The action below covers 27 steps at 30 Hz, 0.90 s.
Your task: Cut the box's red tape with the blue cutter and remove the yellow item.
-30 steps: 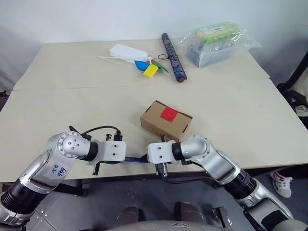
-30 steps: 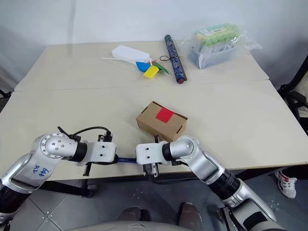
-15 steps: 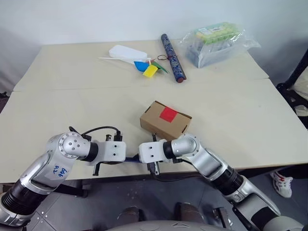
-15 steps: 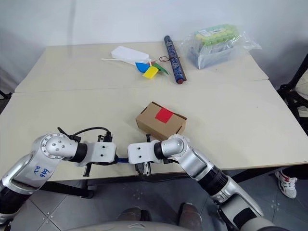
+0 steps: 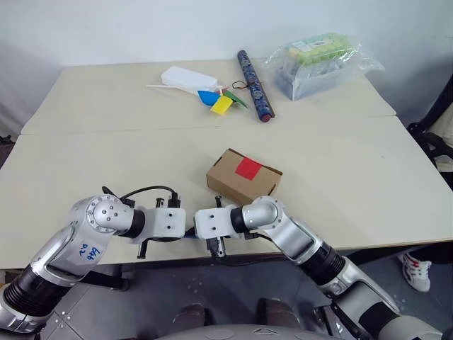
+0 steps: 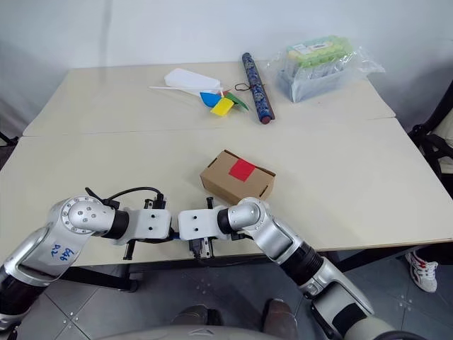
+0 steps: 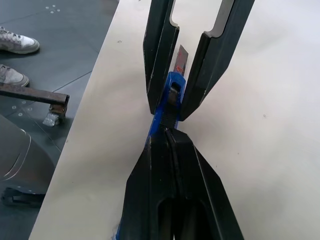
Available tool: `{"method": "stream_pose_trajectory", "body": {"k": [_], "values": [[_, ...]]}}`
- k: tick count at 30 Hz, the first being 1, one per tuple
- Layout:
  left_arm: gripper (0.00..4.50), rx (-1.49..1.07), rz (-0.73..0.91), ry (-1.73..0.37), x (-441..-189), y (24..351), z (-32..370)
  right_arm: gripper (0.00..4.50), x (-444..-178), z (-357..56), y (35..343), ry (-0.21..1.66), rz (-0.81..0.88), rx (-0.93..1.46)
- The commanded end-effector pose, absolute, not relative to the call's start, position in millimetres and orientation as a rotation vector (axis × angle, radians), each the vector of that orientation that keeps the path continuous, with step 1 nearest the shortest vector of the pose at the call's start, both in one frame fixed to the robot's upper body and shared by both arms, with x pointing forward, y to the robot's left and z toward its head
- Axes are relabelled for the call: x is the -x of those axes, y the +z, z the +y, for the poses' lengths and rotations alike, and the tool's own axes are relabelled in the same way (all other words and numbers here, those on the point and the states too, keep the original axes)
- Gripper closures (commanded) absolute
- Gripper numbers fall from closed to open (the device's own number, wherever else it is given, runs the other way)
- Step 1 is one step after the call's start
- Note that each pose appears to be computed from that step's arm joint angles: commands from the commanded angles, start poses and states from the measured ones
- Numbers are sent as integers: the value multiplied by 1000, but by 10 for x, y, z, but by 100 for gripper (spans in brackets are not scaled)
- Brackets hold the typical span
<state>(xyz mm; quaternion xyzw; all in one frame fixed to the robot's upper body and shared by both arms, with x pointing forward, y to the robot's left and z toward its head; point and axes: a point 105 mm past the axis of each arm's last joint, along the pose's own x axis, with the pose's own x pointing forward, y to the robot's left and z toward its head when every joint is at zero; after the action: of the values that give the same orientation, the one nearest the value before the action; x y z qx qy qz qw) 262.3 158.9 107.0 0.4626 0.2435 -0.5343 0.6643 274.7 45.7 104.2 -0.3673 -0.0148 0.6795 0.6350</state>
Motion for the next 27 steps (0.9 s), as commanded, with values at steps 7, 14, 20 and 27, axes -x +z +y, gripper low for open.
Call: {"method": "stream_pose_trajectory", "body": {"k": [7, 14, 20, 27], "values": [[411, -966, 673, -1208, -2540, 764, 1656, 446, -2773, 402, 1390, 1503, -110, 791], [411, -900, 618, -1156, -2592, 789, 1685, 446, -2609, -28, 1798, 1505, -82, 641], [411, -848, 412, -1070, -2770, 964, 1660, 446, -2535, -470, 2064, 1442, -5, 526], [411, -736, 132, -918, -2948, 1439, 1802, 431, -2597, -857, 2502, 1310, 84, 402]]}}
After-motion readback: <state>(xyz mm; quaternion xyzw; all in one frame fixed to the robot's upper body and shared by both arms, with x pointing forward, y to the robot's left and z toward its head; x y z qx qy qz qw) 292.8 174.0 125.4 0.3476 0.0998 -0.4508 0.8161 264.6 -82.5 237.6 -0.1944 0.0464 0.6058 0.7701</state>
